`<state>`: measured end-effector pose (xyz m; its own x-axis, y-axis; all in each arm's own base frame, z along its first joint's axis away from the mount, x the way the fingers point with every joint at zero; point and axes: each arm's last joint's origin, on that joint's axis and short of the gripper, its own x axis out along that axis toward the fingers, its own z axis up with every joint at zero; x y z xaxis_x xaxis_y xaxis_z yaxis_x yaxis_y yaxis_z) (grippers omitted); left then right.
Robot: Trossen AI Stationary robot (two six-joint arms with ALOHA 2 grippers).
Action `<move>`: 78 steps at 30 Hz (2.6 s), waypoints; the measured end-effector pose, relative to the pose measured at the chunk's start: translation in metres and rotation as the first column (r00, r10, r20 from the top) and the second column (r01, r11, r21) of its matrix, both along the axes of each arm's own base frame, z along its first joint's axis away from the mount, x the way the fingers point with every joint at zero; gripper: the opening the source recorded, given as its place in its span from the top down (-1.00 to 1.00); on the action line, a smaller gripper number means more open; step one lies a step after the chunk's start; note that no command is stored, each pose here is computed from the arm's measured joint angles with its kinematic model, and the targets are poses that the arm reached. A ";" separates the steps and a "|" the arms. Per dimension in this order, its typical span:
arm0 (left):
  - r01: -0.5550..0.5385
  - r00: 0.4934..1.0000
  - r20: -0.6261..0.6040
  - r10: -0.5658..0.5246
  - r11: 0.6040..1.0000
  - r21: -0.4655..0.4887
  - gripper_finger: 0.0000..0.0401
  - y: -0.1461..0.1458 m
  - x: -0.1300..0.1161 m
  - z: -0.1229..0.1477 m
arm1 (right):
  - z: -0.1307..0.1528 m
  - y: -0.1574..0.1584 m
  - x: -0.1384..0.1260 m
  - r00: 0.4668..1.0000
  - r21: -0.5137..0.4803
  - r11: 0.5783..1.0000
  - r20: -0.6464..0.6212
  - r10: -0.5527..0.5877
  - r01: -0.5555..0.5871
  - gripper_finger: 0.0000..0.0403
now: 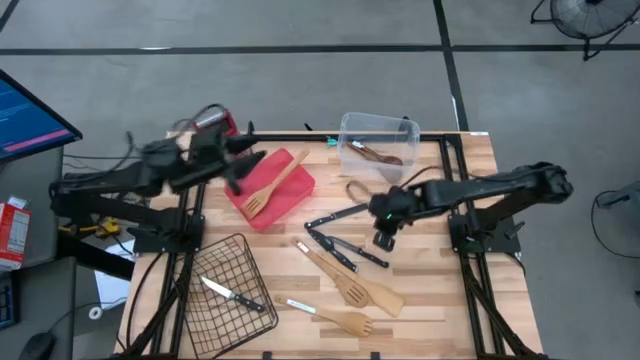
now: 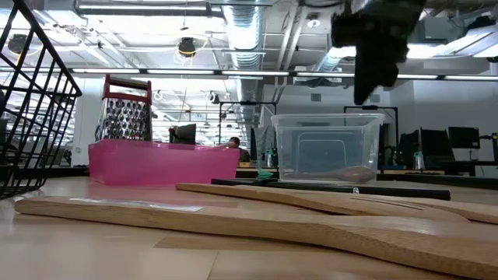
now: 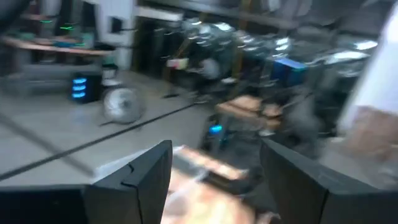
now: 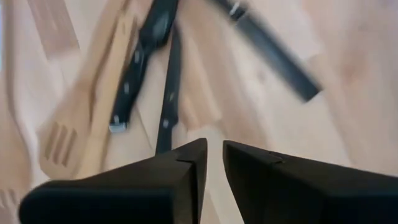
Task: Pick & Place Kitchen Items
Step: Put the black kitchen knife into the wire basket
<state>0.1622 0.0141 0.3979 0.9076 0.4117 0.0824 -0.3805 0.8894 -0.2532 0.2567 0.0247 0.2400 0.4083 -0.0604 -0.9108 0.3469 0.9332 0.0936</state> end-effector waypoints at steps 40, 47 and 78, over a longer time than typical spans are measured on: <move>0.295 0.951 0.110 -0.289 0.954 -0.043 -0.11 -0.039 -0.032 0.011 | -0.105 0.049 0.036 0.950 0.039 0.999 -0.309 0.038 -0.027 0.66; 0.295 0.951 0.110 -0.289 0.955 -0.042 -0.11 -0.039 -0.032 0.011 | -0.068 0.038 0.030 0.982 0.054 0.999 -0.190 0.005 0.005 0.66; 0.295 0.950 0.118 -0.288 0.955 -0.042 -0.11 -0.039 -0.032 0.012 | 0.167 0.040 -0.070 0.244 -0.041 0.944 0.962 0.126 -0.326 0.67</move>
<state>0.1300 -0.0249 0.4097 0.9755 0.1375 0.1716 -0.0739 0.9399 -0.3334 0.1866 0.0647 0.4067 0.9511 0.2710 0.1480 -0.3054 0.8967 0.3204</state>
